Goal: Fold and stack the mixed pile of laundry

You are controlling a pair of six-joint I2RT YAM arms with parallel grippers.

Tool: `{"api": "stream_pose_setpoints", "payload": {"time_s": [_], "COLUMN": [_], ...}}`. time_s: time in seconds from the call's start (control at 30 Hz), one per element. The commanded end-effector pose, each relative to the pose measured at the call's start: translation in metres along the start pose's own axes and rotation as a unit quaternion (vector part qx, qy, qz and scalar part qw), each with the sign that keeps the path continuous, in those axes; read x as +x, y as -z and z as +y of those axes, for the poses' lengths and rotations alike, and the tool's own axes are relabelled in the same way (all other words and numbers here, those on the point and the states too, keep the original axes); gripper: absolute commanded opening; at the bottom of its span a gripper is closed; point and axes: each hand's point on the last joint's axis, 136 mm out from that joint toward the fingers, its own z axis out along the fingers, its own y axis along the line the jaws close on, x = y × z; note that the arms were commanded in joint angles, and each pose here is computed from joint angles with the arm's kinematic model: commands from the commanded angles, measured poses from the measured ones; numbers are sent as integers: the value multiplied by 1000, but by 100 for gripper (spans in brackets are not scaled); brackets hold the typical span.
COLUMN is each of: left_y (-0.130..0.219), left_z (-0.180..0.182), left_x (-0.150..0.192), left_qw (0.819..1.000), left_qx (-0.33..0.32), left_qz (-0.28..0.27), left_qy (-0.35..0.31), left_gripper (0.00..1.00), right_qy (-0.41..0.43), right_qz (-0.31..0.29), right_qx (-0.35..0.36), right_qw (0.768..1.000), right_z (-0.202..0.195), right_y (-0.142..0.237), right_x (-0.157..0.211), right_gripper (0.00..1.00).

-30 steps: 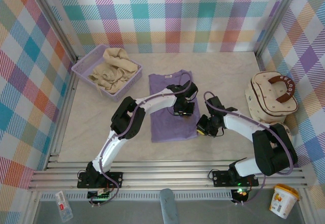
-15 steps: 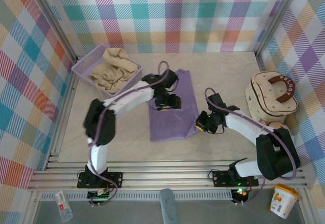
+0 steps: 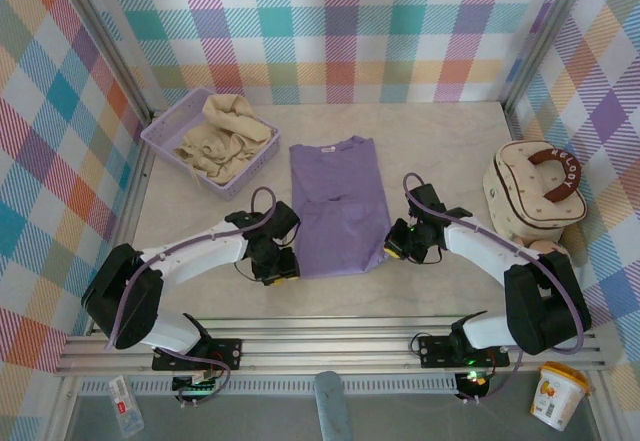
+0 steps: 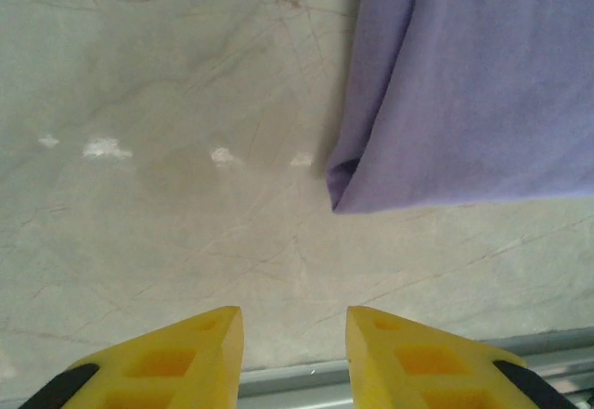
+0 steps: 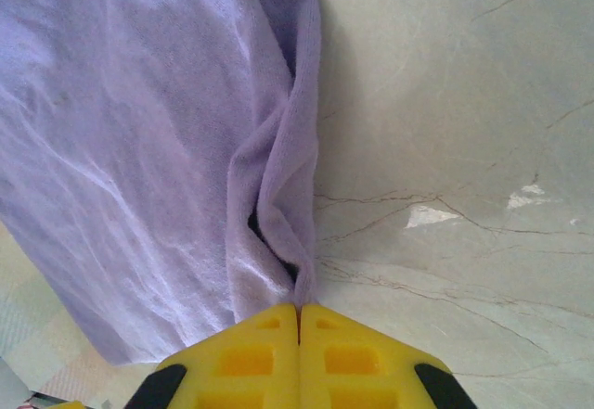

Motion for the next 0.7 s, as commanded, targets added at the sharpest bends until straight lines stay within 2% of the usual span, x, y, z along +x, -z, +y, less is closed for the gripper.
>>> {"api": "stream_pose_setpoints", "payload": {"time_s": [0.0, 0.23, 0.47, 0.57, 0.67], "left_y": [-5, -29, -50, -52, -50], "left_z": [-23, -36, -19, -11, -9], "left_x": [-15, -20, -20, -22, -21], "left_qw": [998, 999, 1000, 999, 999], "left_qx": [48, 32, -14, -33, -38], "left_qz": [-32, -10, 3, -2, 0], "left_qy": [15, -11, -12, -10, -12], "left_gripper": [34, 34, 24, 14, 0], "right_qy": [9, 6, 3, 6, 15], "right_qz": [13, 10, 6, 7, 13], "right_qx": [-5, 1, 1, 3, 12], "right_qw": [1000, 1000, 1000, 1000, 1000], "right_z": [4, 0, -4, -5, -10], "right_y": [2, 3, 4, 4, 5], "right_x": [7, 9, 10, 12, 16], "right_gripper": [0, 0, 0, 0, 0]}}
